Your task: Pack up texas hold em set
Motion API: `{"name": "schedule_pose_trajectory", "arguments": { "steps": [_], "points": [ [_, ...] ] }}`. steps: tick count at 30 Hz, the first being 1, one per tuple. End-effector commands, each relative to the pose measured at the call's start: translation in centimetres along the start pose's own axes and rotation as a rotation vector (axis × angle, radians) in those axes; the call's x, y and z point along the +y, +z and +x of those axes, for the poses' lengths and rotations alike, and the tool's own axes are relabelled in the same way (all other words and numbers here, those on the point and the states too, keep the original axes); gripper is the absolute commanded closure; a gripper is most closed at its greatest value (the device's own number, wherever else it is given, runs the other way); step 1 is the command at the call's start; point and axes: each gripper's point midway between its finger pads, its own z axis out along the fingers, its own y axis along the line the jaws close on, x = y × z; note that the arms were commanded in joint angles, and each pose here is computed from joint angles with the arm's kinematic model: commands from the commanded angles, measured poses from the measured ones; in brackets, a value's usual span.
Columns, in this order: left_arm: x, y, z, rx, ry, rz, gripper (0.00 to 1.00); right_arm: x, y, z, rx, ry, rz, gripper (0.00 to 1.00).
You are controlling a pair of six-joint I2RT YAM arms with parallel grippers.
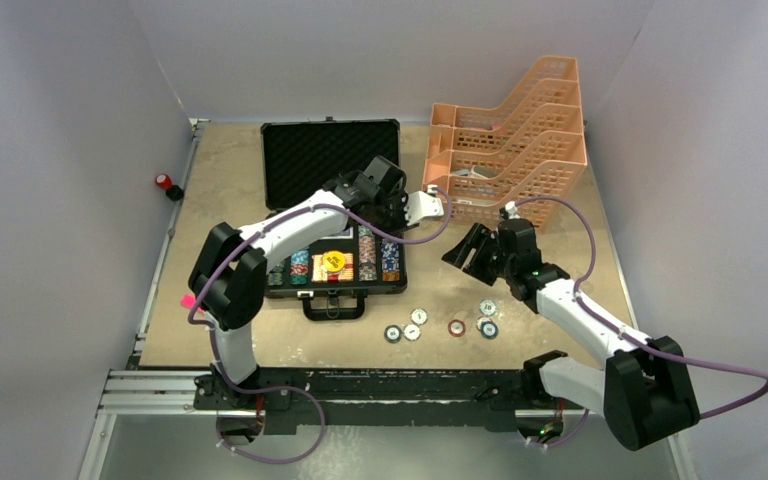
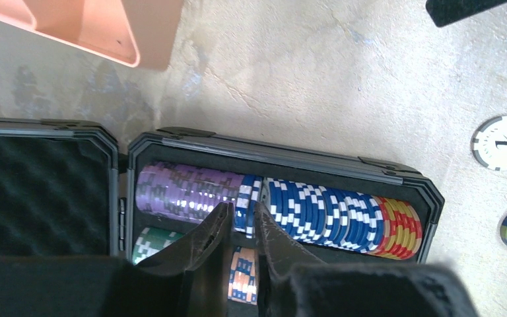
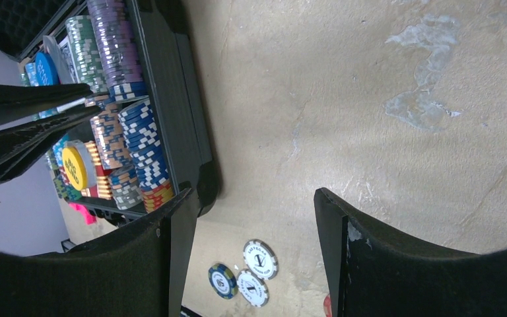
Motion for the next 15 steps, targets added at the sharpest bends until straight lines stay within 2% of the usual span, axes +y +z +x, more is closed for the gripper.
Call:
{"name": "schedule_pose_trajectory", "arguments": {
  "steps": [1,6,11,15],
  "points": [
    [-0.5,0.0,-0.1,-0.024,-0.029,0.004,0.88,0.5,-0.4,-1.1,-0.040,-0.016,-0.011,0.33],
    [0.1,1.2,1.3,0.021,-0.063,-0.027,0.97,0.4,-0.4,-1.0,-0.037,-0.016,-0.006,0.33],
    [0.1,2.3,2.9,0.094,-0.087,-0.002,1.00,0.5,-0.4,-1.4,-0.039,-0.028,0.008,0.33],
    [-0.5,2.3,2.7,0.089,-0.085,0.031,1.00,0.5,-0.7,-1.8,-0.052,-0.038,0.023,0.33]
  ]
}}
